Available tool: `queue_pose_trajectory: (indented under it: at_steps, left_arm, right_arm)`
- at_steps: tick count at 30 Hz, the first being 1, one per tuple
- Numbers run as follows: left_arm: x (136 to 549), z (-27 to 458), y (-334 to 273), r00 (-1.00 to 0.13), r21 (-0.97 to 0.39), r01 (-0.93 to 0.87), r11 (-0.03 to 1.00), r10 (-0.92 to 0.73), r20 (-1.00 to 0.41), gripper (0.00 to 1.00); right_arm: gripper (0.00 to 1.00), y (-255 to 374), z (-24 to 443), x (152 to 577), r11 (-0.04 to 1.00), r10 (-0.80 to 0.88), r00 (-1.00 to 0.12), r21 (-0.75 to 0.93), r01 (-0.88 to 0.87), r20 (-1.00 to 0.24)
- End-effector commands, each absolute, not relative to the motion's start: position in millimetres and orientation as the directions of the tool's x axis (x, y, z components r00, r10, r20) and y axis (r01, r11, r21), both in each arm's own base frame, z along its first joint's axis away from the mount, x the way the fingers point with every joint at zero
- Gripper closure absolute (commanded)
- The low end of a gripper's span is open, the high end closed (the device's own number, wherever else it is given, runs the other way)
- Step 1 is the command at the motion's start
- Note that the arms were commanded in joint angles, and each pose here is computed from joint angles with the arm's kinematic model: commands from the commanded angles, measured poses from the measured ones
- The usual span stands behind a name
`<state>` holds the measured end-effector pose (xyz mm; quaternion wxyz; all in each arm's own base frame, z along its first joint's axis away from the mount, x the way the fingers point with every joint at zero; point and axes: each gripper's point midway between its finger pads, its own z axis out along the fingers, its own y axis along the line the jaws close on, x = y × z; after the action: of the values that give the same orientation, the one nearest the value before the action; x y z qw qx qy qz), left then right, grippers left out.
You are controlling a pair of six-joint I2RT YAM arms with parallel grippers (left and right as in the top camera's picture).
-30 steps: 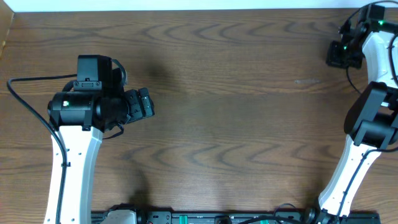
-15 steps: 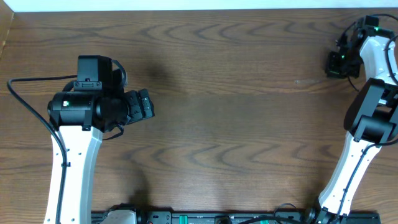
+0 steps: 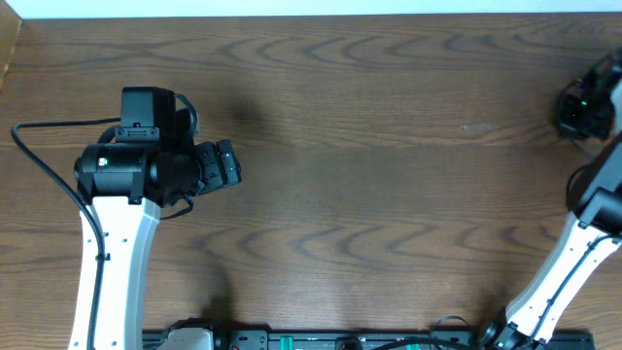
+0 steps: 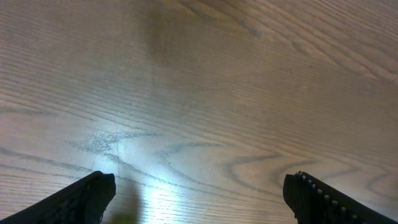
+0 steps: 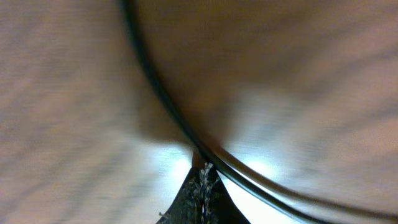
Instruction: Untangle cables
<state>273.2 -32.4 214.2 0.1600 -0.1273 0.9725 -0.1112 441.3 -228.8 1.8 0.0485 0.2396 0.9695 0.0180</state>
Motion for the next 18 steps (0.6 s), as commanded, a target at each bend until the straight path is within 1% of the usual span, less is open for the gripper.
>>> queue_pose_trajectory:
  at_steps: [1, 5, 10, 14, 18]
  left_arm:
    - [273, 213, -33, -0.922, -0.252, -0.200, 0.947, -0.269, -0.279, 0.08]
    - [273, 213, -33, -0.922, -0.252, -0.200, 0.947, -0.269, -0.279, 0.08]
    - [273, 213, -33, -0.922, -0.252, -0.200, 0.947, -0.269, -0.279, 0.08]
    - [273, 213, -33, -0.922, -0.252, -0.200, 0.947, -0.269, -0.279, 0.08]
    - [273, 213, -33, -0.922, -0.252, -0.200, 0.947, -0.269, -0.279, 0.08]
  right_arm:
    - [0.99, -251, -18, 415, 0.862, 0.506, -0.862, 0.010, 0.506, -0.028]
    - [0.99, -273, -25, 393, 0.819, 0.573, -0.819, 0.002, 0.573, -0.007]
    - [0.99, -294, -27, 375, 0.772, 0.635, -0.772, 0.003, 0.635, -0.002]
    - [0.99, -302, -27, 369, 0.748, 0.664, -0.748, 0.023, 0.664, -0.001]
    - [0.99, -298, -26, 373, 0.741, 0.669, -0.743, 0.072, 0.667, -0.002]
